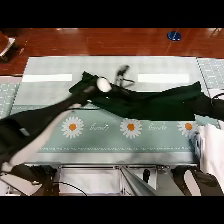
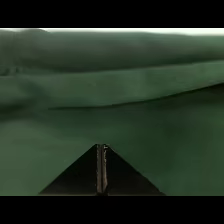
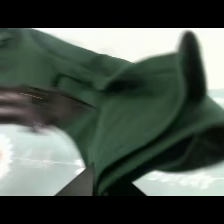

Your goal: Fold the shirts.

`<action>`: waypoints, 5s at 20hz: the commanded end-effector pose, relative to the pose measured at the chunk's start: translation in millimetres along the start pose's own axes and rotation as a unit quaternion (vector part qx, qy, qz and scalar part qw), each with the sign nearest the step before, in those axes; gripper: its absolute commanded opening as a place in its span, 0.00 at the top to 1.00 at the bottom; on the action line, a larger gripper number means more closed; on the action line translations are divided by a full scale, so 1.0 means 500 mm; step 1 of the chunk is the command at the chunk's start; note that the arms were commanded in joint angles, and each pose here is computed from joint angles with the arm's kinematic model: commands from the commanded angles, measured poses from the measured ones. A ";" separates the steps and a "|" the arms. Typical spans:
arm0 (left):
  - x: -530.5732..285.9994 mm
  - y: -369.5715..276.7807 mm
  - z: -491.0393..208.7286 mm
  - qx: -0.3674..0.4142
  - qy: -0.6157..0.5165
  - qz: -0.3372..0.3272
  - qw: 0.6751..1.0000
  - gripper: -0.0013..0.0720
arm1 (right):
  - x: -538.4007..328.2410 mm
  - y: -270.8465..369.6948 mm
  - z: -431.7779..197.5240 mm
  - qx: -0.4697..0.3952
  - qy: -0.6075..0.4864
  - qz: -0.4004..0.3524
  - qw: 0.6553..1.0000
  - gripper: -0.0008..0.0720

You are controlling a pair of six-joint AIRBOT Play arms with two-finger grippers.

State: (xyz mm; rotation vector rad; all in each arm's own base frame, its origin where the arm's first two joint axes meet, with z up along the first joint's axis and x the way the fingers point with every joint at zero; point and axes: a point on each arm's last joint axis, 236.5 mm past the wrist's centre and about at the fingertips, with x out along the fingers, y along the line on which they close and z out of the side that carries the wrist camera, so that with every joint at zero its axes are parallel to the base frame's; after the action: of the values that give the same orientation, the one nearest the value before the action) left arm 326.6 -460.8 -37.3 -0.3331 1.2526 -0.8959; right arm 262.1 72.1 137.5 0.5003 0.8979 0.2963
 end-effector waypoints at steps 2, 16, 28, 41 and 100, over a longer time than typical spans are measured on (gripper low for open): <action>0.142 -0.100 -0.136 -0.024 0.105 -0.056 0.993 0.96 | -0.020 0.055 -0.017 0.000 -0.007 0.046 0.999 0.95; -0.563 0.274 0.054 -0.069 -0.099 0.154 0.981 0.95 | 0.188 0.239 0.039 -0.076 0.102 0.136 0.983 0.95; -0.737 0.268 -0.174 -0.108 -0.278 0.199 0.934 0.95 | 0.680 0.406 -0.041 -0.036 0.246 0.174 0.953 0.95; -0.705 0.313 -0.154 -0.143 -0.264 0.191 0.935 0.95 | 0.182 -0.015 0.213 -0.129 0.133 -0.168 0.968 0.42; -0.654 0.297 -0.137 -0.127 -0.246 0.173 0.945 0.95 | -0.424 -0.288 0.170 0.238 -0.058 -0.303 0.921 0.95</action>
State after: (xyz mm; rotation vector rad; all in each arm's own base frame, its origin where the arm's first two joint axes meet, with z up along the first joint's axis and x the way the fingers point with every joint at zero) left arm 307.0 -110.4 61.1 -0.4894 0.9317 -0.3216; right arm 264.2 -139.9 258.9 0.6238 0.9062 -0.3112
